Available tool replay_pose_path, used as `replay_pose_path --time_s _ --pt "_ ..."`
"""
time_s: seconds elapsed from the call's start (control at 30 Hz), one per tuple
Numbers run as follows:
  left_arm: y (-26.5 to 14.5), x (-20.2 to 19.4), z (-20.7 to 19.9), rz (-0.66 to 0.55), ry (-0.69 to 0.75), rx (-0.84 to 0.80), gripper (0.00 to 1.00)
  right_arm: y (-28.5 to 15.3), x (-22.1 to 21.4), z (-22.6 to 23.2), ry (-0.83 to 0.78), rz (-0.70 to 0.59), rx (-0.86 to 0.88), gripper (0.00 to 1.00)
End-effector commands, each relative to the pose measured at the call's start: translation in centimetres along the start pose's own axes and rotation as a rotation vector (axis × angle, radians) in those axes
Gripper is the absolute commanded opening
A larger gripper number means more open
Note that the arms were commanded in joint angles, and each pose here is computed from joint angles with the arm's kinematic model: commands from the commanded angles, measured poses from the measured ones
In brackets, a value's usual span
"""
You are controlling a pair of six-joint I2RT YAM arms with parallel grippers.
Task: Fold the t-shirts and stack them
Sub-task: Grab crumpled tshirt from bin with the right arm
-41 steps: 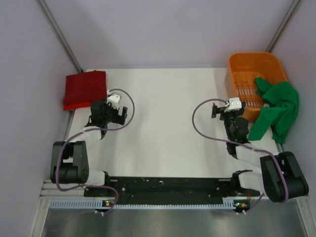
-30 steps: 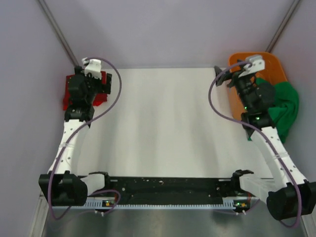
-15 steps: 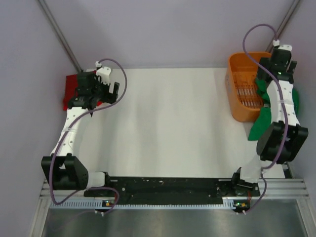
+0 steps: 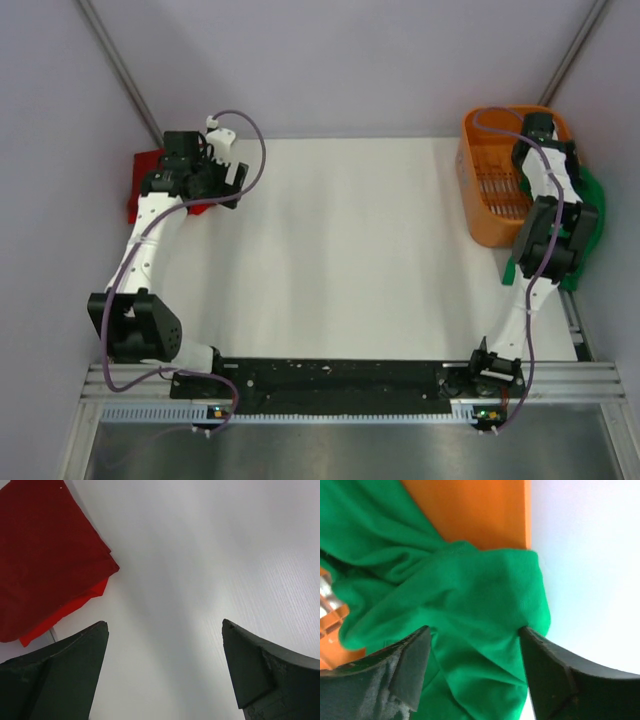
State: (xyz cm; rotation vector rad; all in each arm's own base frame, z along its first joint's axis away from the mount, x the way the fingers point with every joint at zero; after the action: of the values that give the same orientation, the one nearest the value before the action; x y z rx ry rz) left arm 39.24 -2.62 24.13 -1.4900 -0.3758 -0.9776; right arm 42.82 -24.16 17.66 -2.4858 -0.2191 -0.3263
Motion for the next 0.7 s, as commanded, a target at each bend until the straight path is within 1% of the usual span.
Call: replay_pose_path --time_s 0.0,0.13,0.2,0.23,0.33,0.5,0.67 --pt "-1.4 0.2 1.2 0.033 0.036 0.064 0.99 0.8 0.9 -2.7 -0.031 0.033 -0.107 0.58" --pt "-1.8 -0.1 1.8 0.055 0.059 0.097 0.99 1.5 1.1 -3.1 -0.006 0.024 -0.102 0.34" --pt "-2.1 -0.3 2.3 0.066 0.066 0.127 0.99 1.5 1.3 -3.4 0.009 0.011 -0.098 0.07" --pt "-2.2 -0.4 2.5 0.068 0.069 0.141 0.99 1.3 1.4 -3.8 0.019 0.001 -0.101 0.00" --pt "-2.3 -0.6 2.6 0.073 0.072 0.150 0.99 -0.1 2.2 -5.1 0.077 -0.054 -0.102 0.00" --pt "-2.5 -0.5 2.6 0.066 0.074 0.148 0.99 -4.9 3.3 -9.0 0.213 -0.212 -0.104 0.00" --pt "-2.7 -0.2 2.7 0.058 0.075 0.156 0.99 -12.4 4.3 -13.5 0.329 -0.428 -0.151 0.00"
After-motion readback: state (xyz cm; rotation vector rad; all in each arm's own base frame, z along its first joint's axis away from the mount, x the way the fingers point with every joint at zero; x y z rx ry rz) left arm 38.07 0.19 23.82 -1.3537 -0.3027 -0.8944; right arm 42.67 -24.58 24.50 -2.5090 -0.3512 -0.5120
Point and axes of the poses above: each gripper's point midway between its finger pads, its own y axis out along the fingers, its own z axis along the line the jaws close on, x = y × z, the point moved 1 cm from there along -y, back along the fingers, and after that the axes turned 2 degrees about -y, right-handed, at the moved point
